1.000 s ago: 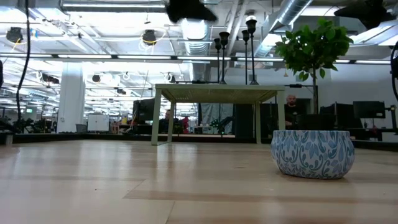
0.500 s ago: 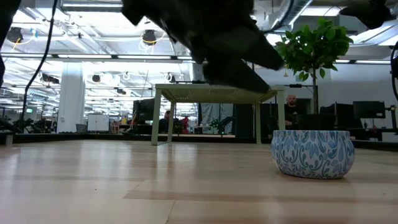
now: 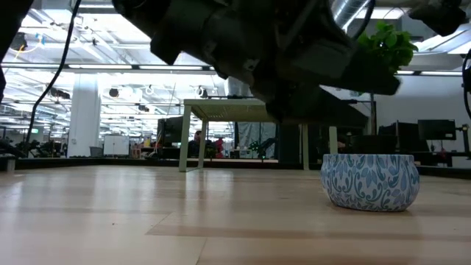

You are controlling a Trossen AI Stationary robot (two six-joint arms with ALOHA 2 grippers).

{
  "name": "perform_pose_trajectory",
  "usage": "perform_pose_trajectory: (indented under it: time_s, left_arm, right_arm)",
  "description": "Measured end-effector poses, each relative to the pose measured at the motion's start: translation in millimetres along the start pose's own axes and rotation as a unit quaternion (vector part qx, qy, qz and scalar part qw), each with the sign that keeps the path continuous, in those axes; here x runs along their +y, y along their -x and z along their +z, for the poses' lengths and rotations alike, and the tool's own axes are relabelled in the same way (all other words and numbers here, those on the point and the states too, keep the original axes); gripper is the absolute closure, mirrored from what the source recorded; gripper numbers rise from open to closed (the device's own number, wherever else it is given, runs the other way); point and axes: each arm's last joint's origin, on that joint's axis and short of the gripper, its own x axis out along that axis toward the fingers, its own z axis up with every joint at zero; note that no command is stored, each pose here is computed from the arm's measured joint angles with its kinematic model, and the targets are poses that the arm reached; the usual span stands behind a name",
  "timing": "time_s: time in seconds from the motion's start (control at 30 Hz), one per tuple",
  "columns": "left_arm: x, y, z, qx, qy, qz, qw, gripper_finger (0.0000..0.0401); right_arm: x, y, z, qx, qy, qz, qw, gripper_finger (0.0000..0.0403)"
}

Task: Pick & Place candle stick holders
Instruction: Put the light blue scented candle on the shelf

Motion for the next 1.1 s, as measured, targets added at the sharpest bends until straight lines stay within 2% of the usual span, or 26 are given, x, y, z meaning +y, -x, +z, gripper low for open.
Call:
perform_pose_trajectory:
  time_s: [0.1,0.3,0.37,0.8,1.1]
  left_arm:
    - [-7,-4,-6,-0.002,-0.015,-0.005,1.0,0.0063]
    - [-7,-7,-11,-0.001,-0.03,0.05,0.998,0.0055]
    - [-6,-7,-11,-0.002,-0.03,0.054,0.998,0.0054]
    - [-16,-8,-15,0.003,-0.045,0.041,0.998,0.0053]
    - [-19,-20,-32,0.0,-0.044,0.046,0.998,0.0053]
  right_arm:
    - [0,0,0,0.004,0.001,0.002,1.0,0.0026]
    - [0,0,0,0.005,0.005,0.002,1.0,0.0026]
    - [-1,0,-1,0.006,0.008,0.001,1.0,0.0026]
    - [-2,0,-2,0.009,0.011,-0.003,1.0,0.0026]
    - [-2,0,-2,0.009,0.01,-0.003,1.0,0.0026]
